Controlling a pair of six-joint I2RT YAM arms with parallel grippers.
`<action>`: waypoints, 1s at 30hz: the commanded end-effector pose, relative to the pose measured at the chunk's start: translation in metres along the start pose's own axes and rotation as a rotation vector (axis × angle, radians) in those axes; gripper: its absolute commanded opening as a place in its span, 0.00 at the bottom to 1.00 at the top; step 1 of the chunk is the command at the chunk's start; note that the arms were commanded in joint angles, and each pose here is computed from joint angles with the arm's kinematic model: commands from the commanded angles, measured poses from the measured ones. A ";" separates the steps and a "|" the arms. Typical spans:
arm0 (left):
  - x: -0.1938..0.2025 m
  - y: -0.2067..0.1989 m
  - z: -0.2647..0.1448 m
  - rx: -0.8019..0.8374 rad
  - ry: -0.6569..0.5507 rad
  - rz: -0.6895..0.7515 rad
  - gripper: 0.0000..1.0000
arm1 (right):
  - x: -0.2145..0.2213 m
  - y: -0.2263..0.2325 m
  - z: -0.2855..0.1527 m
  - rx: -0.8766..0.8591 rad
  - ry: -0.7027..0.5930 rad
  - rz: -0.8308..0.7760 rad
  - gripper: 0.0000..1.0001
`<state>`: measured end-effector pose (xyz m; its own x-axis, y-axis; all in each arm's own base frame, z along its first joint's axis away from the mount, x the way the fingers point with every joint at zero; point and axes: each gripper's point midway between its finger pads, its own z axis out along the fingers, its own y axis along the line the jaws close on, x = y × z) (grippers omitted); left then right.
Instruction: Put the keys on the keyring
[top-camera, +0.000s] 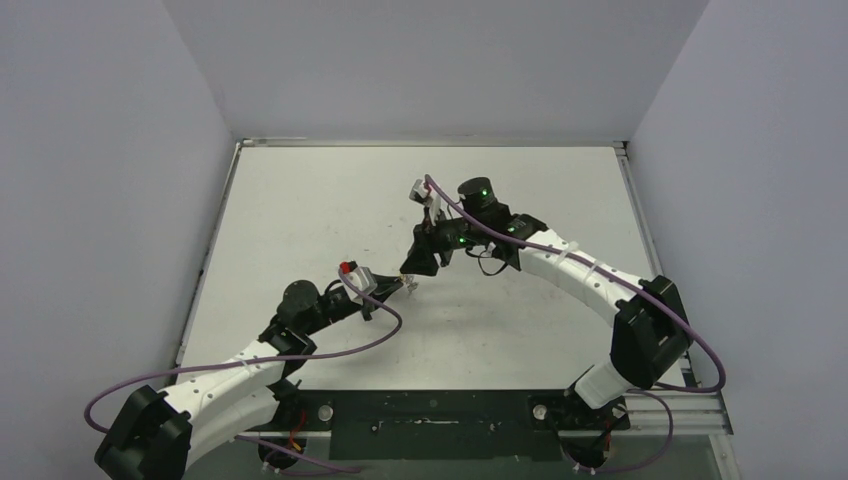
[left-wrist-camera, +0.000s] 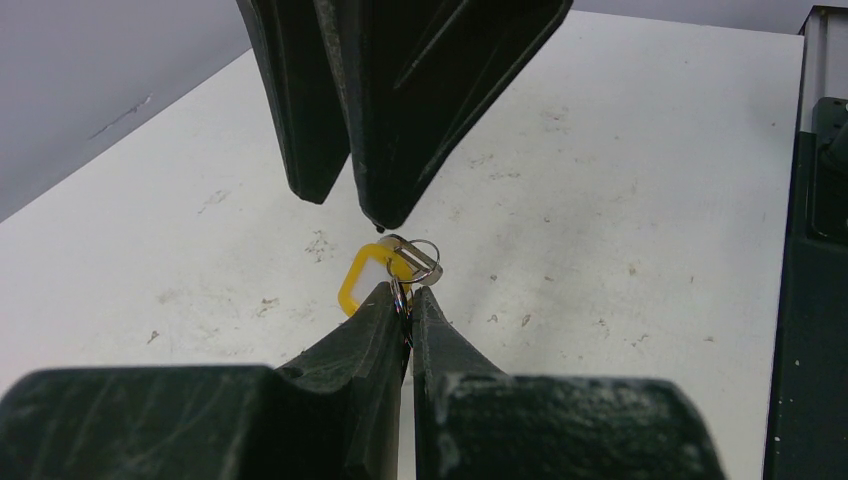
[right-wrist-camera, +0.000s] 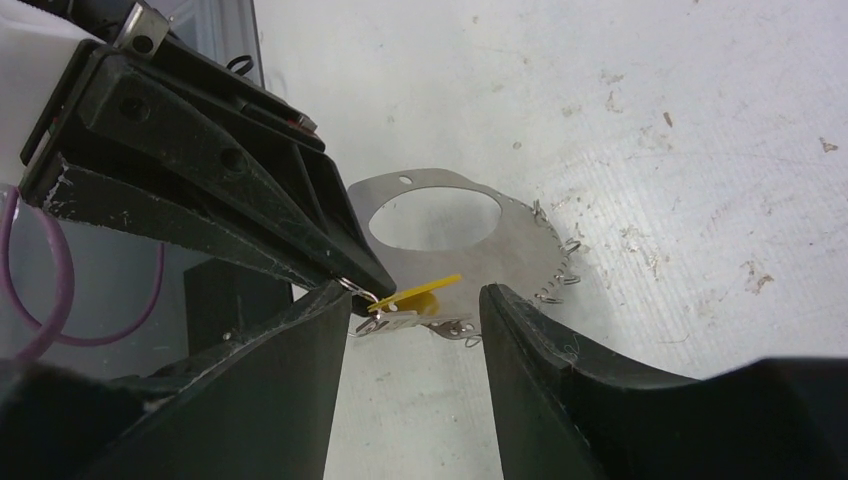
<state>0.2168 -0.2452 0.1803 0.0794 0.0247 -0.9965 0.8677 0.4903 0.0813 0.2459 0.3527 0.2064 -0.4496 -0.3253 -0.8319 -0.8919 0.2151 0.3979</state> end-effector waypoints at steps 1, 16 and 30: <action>-0.019 0.002 0.003 0.003 -0.070 0.046 0.00 | -0.003 0.013 0.006 -0.044 0.027 -0.059 0.51; -0.018 0.002 0.002 0.002 -0.070 0.050 0.00 | 0.035 0.001 0.005 -0.006 0.170 -0.036 0.14; -0.019 0.002 0.000 0.002 -0.074 0.052 0.00 | 0.053 -0.018 -0.001 0.060 0.252 -0.048 0.00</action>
<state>0.2123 -0.2454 0.1695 0.0644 0.0439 -0.9970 0.8778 0.4727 0.0775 0.2209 0.3460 0.1646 -0.4132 -0.5143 -0.7515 -0.9078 0.1673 0.3847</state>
